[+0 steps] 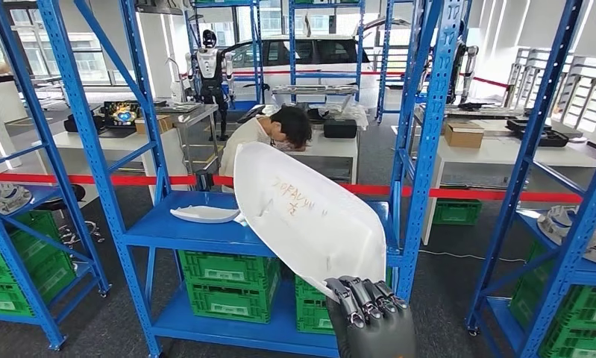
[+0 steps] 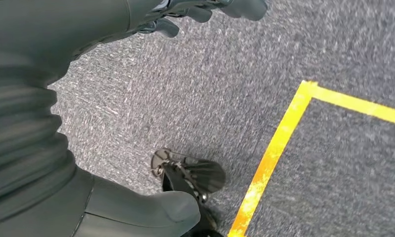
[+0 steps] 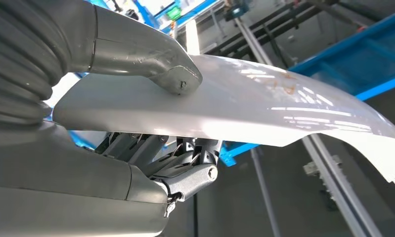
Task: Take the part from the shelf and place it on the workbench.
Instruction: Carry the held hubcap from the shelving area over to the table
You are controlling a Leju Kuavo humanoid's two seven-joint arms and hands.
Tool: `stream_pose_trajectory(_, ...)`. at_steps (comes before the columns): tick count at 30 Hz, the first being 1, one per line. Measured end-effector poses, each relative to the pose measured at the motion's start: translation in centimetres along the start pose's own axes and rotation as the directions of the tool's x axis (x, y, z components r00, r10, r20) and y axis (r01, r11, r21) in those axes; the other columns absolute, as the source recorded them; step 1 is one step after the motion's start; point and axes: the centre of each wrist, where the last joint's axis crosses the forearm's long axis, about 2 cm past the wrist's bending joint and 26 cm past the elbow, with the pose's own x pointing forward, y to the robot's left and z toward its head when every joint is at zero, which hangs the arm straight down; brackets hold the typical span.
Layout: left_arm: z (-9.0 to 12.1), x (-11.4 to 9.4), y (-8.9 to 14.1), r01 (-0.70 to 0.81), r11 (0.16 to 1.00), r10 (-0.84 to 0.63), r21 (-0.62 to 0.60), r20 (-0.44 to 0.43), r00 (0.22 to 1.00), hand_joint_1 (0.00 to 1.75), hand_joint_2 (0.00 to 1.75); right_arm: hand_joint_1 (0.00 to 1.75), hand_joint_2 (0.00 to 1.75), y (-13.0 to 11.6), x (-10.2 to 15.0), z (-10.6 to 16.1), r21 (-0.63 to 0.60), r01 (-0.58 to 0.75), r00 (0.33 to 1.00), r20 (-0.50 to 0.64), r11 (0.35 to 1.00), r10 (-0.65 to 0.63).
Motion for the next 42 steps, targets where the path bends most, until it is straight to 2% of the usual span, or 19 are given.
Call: stream_pose_trajectory(42,-0.05,0.06,0.02,0.004,1.000,-0.004,-0.015,-0.008,1.000,0.00,1.75,1.75,1.75,0.07,-0.25,-0.41,0.015,-0.017,0.999,-0.046,1.000,0.018)
